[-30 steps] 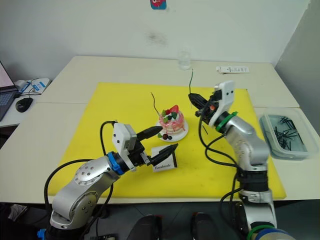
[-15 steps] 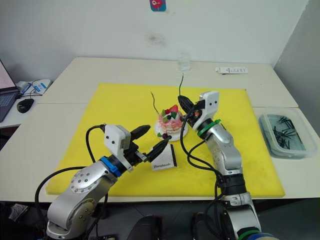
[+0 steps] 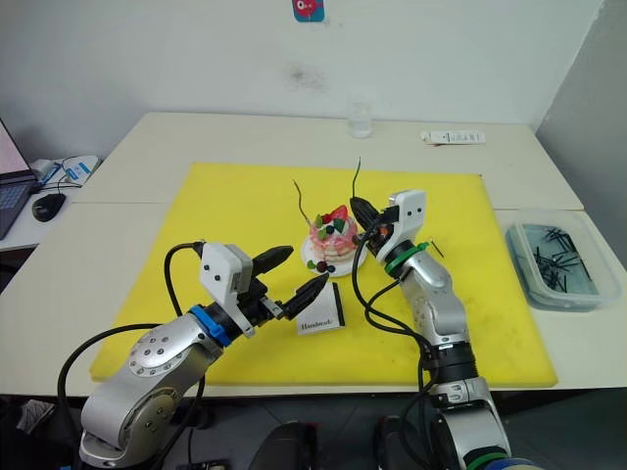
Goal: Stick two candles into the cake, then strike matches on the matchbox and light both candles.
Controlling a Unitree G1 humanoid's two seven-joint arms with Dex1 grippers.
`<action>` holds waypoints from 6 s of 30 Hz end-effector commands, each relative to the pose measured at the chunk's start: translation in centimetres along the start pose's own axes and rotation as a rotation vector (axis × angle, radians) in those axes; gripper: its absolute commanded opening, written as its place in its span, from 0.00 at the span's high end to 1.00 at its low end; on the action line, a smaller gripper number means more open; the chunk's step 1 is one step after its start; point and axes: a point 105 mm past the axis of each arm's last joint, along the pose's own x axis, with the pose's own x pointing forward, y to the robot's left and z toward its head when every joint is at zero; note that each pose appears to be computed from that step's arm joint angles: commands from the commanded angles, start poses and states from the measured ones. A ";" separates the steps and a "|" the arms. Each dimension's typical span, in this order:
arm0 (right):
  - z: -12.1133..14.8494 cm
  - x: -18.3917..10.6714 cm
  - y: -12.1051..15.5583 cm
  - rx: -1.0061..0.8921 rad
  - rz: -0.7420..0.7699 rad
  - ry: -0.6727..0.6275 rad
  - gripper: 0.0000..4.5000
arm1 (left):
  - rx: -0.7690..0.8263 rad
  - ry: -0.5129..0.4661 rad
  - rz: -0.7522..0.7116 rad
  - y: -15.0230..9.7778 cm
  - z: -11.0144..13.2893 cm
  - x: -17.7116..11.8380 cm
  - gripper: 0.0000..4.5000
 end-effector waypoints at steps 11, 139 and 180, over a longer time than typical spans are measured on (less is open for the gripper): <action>0.8 0.2 0.2 -0.018 0.009 -0.042 0.99 | 0.031 -0.033 -0.016 -0.1 1.3 -0.2 0.00; -6.9 -8.8 5.6 -0.382 0.504 0.706 0.99 | -1.190 0.634 -0.218 1.1 -6.1 -0.9 0.00; -7.4 -5.0 4.5 -0.388 0.408 0.631 0.99 | -1.210 0.593 -0.123 1.5 -7.0 -1.9 0.00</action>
